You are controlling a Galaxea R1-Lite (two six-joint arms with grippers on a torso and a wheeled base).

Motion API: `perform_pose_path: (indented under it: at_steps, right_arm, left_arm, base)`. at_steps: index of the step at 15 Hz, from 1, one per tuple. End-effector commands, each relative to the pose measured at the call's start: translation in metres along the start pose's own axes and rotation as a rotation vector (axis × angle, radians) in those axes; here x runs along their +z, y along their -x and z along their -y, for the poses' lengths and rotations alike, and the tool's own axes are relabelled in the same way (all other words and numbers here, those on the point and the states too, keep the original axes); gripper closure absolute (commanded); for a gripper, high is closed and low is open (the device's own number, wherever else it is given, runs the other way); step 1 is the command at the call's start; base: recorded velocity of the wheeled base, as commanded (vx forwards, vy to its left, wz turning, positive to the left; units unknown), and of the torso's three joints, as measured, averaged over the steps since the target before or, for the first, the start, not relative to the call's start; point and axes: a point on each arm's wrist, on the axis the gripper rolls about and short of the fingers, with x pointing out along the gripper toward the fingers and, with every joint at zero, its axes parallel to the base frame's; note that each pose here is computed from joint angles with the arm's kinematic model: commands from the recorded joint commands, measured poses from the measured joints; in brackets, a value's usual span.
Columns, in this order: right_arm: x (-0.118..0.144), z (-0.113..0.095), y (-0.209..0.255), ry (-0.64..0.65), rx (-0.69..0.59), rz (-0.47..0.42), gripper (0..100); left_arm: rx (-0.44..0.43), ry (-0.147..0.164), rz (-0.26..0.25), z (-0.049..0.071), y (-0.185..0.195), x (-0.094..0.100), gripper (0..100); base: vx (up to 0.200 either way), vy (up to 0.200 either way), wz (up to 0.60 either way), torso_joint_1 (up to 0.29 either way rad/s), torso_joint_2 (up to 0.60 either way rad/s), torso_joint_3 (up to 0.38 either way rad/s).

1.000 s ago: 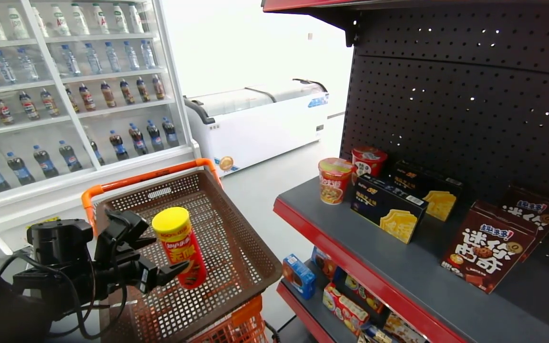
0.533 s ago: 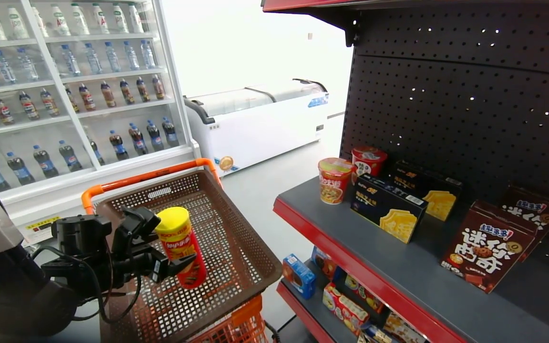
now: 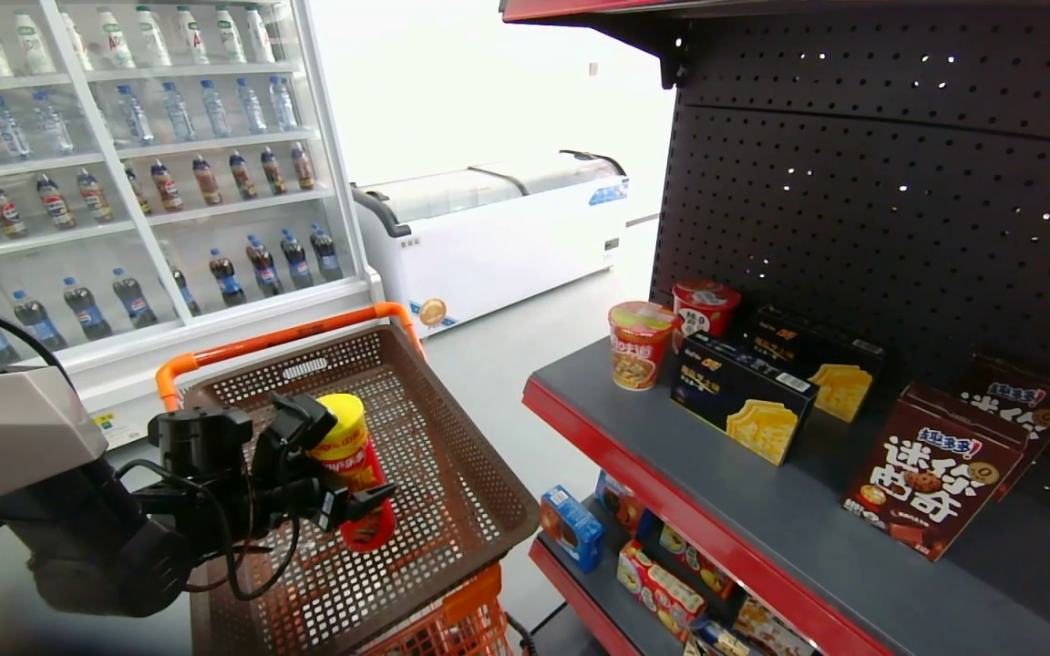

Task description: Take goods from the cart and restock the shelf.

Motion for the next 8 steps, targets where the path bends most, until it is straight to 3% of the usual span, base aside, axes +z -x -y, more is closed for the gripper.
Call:
perform_pose_path:
  at_steps: [1,6,8]
  right_arm:
    - [0.000,0.000,0.000,0.000,0.001,0.000,0]
    - [0.000,0.000,0.000,0.000,0.001,0.000,0]
    - [0.000,0.000,0.000,0.000,0.001,0.000,0]
  left_arm:
    - [0.001,-0.005,-0.004,-0.002,-0.009,0.000,100]
    - [0.043,-0.013,0.000,-0.002,-0.004,0.004,100]
    - [0.118,-0.031,0.023,-0.001,0.012,0.022,100]
  base:
    - [0.000,0.000,0.00,0.000,0.00,0.000]
    - [0.000,0.000,0.00,0.000,0.00,0.000]
    - [0.000,0.000,0.00,0.000,0.00,0.000]
